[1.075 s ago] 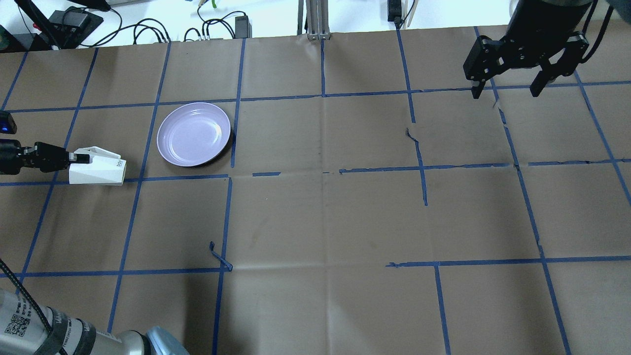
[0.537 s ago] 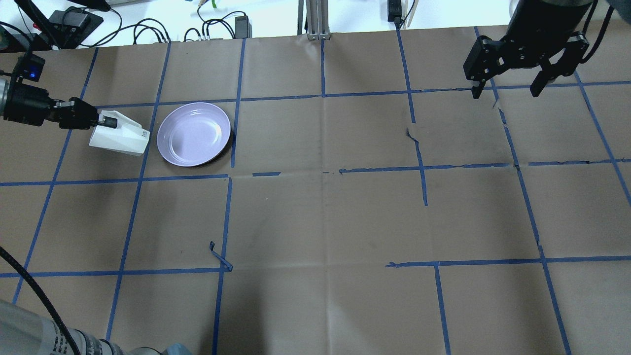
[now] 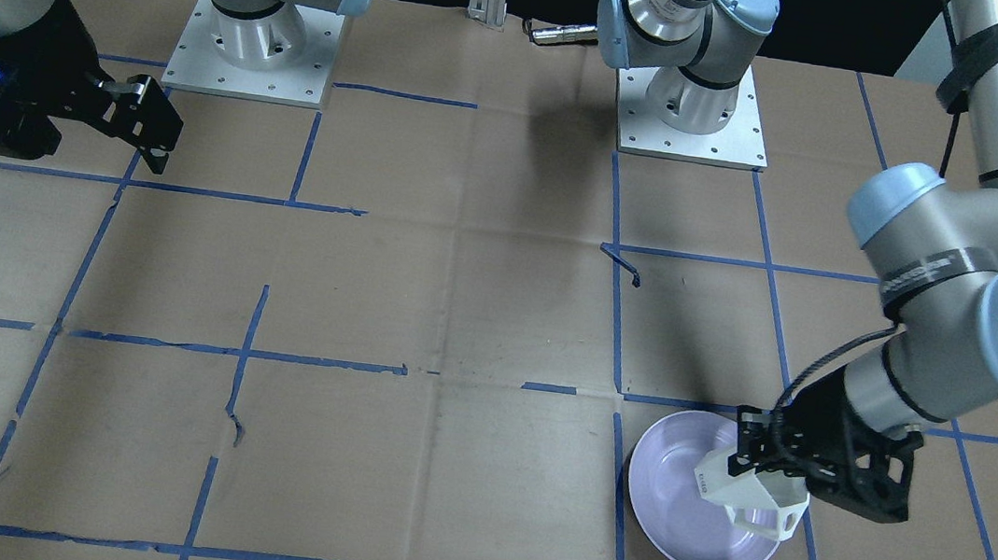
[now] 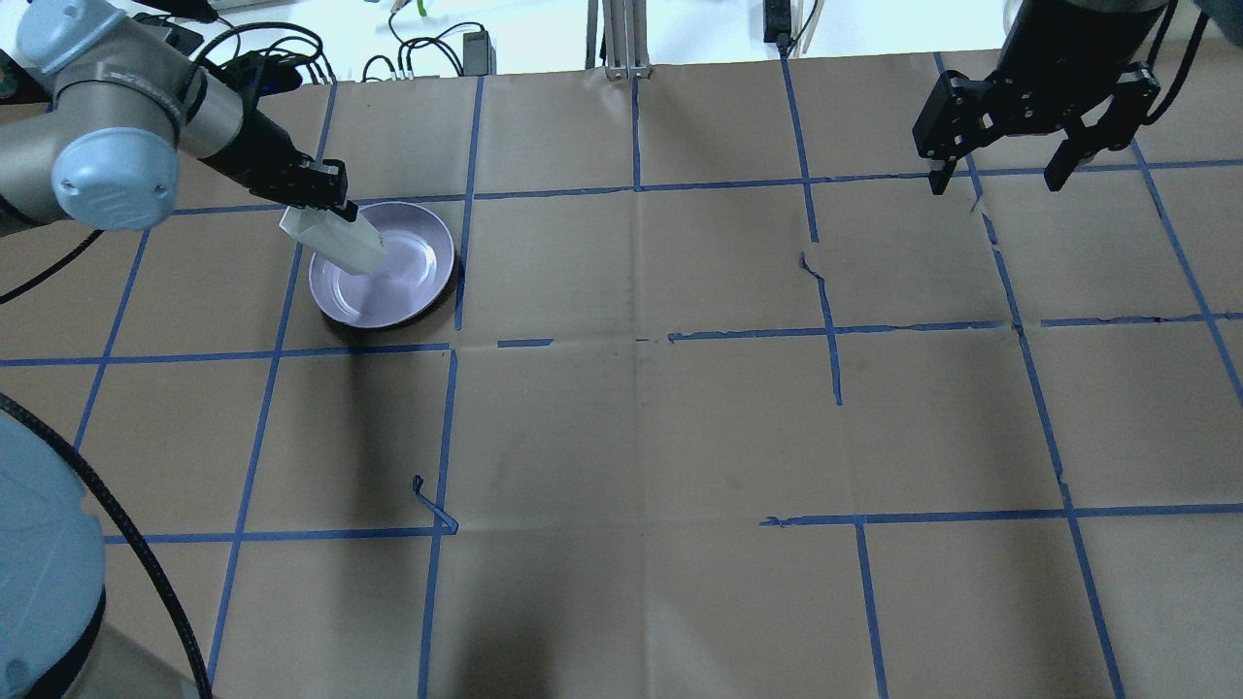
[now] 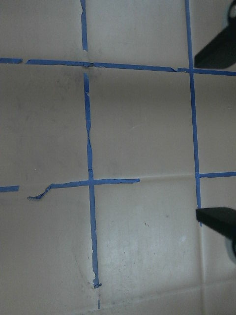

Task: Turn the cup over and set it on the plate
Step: 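Lift the white cup with the left gripper and turn it upright over the plate, then lower the white cup onto the lavender plate and open the left gripper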

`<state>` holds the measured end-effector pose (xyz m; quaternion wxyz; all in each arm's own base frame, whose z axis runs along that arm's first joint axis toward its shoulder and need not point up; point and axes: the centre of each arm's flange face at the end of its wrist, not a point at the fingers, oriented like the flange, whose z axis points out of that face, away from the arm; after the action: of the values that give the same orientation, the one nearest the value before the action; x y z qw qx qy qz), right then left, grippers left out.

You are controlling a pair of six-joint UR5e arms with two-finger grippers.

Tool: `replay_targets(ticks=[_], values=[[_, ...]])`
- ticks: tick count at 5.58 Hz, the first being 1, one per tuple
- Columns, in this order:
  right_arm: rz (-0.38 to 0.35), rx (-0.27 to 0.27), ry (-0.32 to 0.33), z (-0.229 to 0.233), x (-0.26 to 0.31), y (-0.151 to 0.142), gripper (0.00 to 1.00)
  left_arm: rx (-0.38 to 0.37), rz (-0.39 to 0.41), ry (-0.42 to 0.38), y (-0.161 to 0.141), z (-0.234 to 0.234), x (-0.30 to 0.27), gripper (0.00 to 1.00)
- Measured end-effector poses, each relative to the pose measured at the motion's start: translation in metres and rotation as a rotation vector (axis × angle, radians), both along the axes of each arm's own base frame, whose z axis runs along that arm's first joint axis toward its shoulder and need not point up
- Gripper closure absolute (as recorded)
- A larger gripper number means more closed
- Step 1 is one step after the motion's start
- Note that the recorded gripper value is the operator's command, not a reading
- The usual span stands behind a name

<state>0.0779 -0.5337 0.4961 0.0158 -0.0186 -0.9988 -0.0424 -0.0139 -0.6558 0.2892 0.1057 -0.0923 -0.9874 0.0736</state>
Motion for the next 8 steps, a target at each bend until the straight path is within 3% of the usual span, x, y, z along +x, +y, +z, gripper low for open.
replay_targets(ticks=[4,6,7,8], values=[[0.0,0.0,0.0,0.0,0.0,0.0,0.0,0.005,-0.172,-0.246,0.006,-0.024,-0.06,1.0],[0.0,0.0,0.0,0.0,0.0,0.0,0.0,0.02,-0.215,-0.287,0.014,-0.03,-0.071,0.99],[0.0,0.0,0.0,0.0,0.0,0.0,0.0,0.026,-0.223,-0.29,0.014,-0.036,-0.071,0.89],[0.0,0.0,0.0,0.0,0.0,0.0,0.0,0.03,-0.227,-0.291,0.013,-0.039,-0.071,0.02]])
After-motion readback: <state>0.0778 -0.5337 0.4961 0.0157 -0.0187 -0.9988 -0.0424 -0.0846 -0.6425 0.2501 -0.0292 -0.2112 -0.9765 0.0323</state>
